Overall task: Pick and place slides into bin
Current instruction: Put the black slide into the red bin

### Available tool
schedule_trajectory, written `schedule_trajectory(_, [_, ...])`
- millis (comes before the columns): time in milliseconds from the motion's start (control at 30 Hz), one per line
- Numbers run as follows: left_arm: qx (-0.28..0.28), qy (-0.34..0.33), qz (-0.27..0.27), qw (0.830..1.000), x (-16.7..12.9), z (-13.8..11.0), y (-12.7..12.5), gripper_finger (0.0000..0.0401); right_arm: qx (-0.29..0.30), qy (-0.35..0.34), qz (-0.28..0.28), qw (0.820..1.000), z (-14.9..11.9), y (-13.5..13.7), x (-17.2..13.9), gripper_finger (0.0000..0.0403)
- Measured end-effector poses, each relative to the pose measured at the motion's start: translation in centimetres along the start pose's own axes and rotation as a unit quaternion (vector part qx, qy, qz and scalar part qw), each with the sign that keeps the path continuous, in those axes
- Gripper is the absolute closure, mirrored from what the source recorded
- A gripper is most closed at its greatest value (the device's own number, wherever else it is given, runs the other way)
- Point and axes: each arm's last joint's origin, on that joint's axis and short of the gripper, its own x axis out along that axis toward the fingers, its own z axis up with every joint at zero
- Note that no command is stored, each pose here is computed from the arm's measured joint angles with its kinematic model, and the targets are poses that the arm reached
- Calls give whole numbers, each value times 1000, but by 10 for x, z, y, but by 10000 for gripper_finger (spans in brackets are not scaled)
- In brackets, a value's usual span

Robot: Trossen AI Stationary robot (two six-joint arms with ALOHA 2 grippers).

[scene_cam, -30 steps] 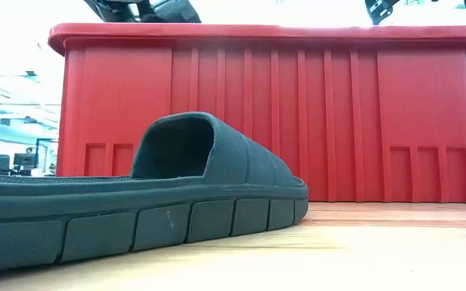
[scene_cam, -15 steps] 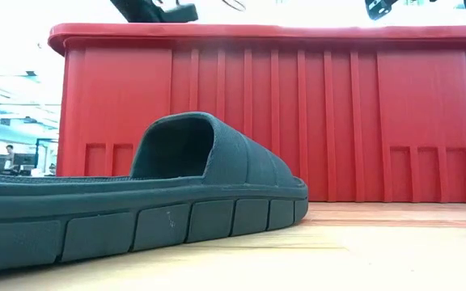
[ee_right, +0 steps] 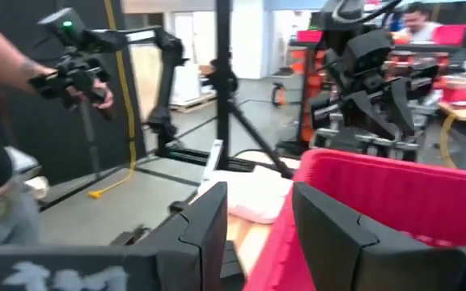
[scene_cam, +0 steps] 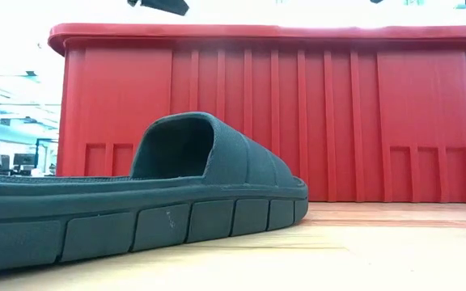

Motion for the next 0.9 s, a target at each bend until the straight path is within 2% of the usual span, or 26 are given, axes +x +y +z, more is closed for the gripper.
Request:
schedule_trajectory(200, [32, -4, -82, 996, -24, -4, -36, 290, 17, 21, 33, 999, -5, 7, 4, 273])
schedule_trajectory(433, [44, 2, -136, 990, -40, -13, -82, 290, 71, 30, 62, 995, -6, 12, 4, 273])
schedule_trajectory(533, [68, 26, -160, 984, -39, -25, -107, 290, 72, 30, 86, 993, -6, 14, 4, 273])
schedule_trajectory(733, [148, 52, -184, 970, -32, -49, -152, 290, 91, 33, 87, 991, -6, 14, 4, 273])
schedule_trajectory(900, [198, 80, -187, 959, -21, -71, -178, 290, 93, 34, 87, 991, -6, 14, 4, 273])
